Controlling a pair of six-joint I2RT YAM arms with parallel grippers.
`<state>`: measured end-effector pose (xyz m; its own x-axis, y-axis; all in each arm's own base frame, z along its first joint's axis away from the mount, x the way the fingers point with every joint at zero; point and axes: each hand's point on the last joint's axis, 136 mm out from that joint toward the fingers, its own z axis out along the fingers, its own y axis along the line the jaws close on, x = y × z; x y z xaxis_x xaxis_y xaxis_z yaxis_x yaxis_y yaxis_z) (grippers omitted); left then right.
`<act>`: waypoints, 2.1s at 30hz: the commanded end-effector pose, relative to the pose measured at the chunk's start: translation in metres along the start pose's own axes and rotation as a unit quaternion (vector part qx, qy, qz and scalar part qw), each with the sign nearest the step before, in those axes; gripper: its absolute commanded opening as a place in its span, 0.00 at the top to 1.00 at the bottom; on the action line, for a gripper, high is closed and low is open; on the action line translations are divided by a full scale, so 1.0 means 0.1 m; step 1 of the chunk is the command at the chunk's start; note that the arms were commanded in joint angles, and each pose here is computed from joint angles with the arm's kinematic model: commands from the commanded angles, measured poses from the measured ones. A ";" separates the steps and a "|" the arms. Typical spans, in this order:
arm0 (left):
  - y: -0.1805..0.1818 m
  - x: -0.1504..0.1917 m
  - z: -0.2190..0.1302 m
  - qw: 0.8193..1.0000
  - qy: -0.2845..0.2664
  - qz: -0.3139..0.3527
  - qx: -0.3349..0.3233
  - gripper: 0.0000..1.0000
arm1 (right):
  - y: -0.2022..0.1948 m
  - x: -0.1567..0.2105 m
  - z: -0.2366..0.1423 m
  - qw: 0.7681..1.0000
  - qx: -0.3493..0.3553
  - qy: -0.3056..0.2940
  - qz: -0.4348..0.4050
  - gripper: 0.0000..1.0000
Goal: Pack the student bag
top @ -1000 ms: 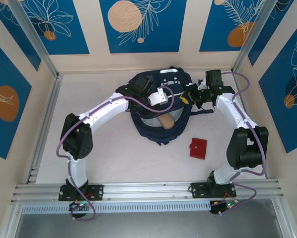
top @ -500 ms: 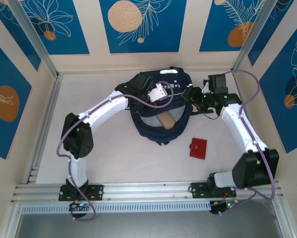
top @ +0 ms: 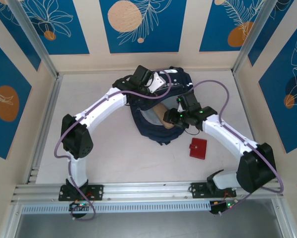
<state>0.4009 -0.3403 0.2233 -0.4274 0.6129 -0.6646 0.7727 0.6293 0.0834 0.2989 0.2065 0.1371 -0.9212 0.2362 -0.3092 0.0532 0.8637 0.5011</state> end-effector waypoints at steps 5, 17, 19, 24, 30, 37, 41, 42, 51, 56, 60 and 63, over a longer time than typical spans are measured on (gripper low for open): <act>0.11 -0.33 -0.71 0.995 -0.067 -0.052 -0.045 1.00 | 0.24 0.06 0.33 1.000 -0.015 0.017 -0.006 0.54; -0.02 -0.13 -0.85 0.994 -0.049 -0.092 -0.032 1.00 | 0.04 -0.74 0.50 0.994 0.008 -0.113 -0.011 0.57; -0.06 -0.10 -0.82 0.994 -0.045 -0.094 -0.026 1.00 | 0.11 -0.87 0.55 0.993 -0.015 -0.116 -0.014 0.58; -0.09 -0.04 -0.66 0.994 -0.029 -0.104 -0.017 1.00 | 0.23 -0.97 0.48 0.991 -0.046 -0.122 -0.008 0.58; -0.18 -0.02 -0.49 0.993 -0.018 -0.115 0.009 1.00 | 0.01 -0.67 0.37 0.992 -0.038 -0.095 0.068 0.64; -0.23 -0.02 -0.34 0.992 -0.008 -0.126 0.030 1.00 | -0.14 -0.56 0.65 0.986 -0.026 -0.067 0.152 0.77; -0.25 0.02 -0.26 0.990 0.003 -0.135 0.033 1.00 | -0.12 -0.78 0.79 0.984 -0.032 -0.089 0.153 0.78; -0.26 0.04 -0.24 0.990 0.006 -0.138 0.035 1.00 | -0.10 -0.86 0.81 0.983 -0.037 -0.099 0.150 0.78; -0.33 0.08 -0.01 0.984 0.019 -0.170 0.058 1.00 | 0.08 -1.16 0.76 0.970 -0.144 -0.153 0.122 0.77; -0.38 0.02 0.12 0.980 0.016 -0.182 0.081 1.00 | -0.29 -0.68 0.65 0.979 -0.094 -0.102 0.152 0.73; -0.43 -0.02 0.24 0.978 0.013 -0.185 0.099 1.00 | -0.70 -0.28 0.46 0.978 -0.014 -0.082 0.193 0.70; -0.44 -0.05 0.31 0.976 0.013 -0.188 0.104 1.00 | -0.93 -0.11 0.22 0.973 0.042 -0.102 0.204 0.68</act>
<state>0.3714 -0.3688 0.1875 -0.7223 0.4163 -0.5522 0.6320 0.7217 -0.2825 0.3424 0.1633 0.0861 -0.7542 0.6056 -0.2539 0.3223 0.6782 0.6604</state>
